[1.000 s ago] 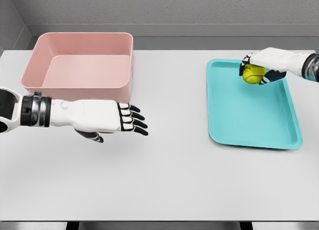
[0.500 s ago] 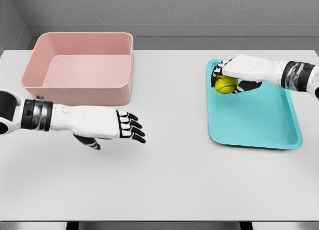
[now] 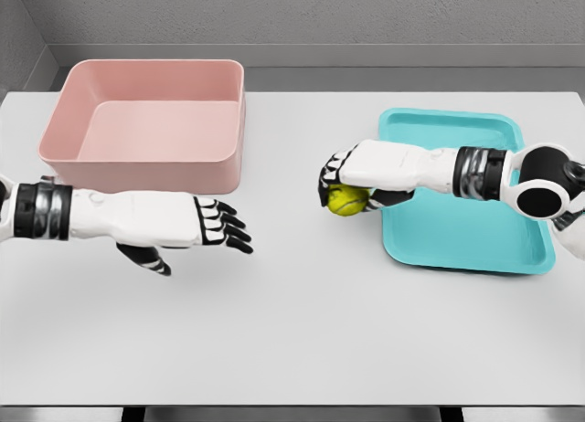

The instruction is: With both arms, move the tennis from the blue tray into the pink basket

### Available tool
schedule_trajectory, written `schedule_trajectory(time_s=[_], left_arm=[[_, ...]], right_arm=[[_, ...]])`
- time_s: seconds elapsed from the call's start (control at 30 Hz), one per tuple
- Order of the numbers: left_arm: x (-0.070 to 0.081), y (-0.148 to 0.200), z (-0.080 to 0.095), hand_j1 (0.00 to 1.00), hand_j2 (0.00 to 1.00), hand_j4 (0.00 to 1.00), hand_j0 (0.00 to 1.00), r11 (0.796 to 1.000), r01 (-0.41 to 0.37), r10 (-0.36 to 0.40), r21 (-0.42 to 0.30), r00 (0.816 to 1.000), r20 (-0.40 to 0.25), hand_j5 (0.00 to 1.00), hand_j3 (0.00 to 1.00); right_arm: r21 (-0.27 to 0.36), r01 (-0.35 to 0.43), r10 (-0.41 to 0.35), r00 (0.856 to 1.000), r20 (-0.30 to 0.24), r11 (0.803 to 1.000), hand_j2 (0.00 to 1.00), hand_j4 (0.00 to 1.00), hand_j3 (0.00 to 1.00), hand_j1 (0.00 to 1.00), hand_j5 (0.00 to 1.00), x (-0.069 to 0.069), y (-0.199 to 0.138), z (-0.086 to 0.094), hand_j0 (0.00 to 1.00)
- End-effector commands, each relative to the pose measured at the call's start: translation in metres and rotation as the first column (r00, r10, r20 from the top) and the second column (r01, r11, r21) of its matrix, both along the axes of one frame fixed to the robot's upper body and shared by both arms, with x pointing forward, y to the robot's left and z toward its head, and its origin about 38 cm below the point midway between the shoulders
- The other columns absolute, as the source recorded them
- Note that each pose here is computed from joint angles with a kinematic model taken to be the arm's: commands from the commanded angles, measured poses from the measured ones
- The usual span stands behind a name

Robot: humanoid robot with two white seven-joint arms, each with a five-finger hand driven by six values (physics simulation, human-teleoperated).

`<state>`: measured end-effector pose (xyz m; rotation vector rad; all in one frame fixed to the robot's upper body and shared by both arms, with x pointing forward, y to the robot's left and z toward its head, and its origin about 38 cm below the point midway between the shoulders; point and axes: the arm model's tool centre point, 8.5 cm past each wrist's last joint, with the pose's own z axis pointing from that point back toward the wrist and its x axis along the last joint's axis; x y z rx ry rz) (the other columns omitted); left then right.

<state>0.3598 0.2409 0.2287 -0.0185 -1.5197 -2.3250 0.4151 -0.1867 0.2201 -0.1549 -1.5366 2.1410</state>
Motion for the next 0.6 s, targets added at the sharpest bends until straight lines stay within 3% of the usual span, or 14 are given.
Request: schedule_trajectory(time_s=[0.0, 0.33, 0.57], left_arm=[[0.002, 0.000, 0.007, 1.00, 1.00, 1.00, 1.00, 1.000, -0.008, 0.008, -0.023, 1.000, 0.004, 1.00, 1.00], [0.002, -0.004, 0.007, 1.00, 1.00, 1.00, 1.00, 0.999, -0.002, 0.002, -0.033, 1.000, 0.004, 1.00, 1.00], [0.005, -0.001, 0.014, 1.00, 1.00, 1.00, 1.00, 0.999, -0.016, 0.017, -0.050, 1.000, 0.025, 1.00, 1.00]], right_arm=[[0.013, -0.043, 0.044, 0.999, -0.030, 0.999, 0.48, 0.48, 0.48, 0.48, 0.48, -0.006, 0.019, -0.010, 0.48], [-0.006, -0.107, 0.106, 0.988, -0.111, 0.994, 0.48, 0.48, 0.48, 0.48, 0.48, -0.023, 0.044, -0.043, 0.48], [-0.024, -0.083, 0.079, 0.988, -0.135, 0.996, 0.48, 0.48, 0.48, 0.48, 0.48, -0.020, 0.040, -0.054, 0.48]])
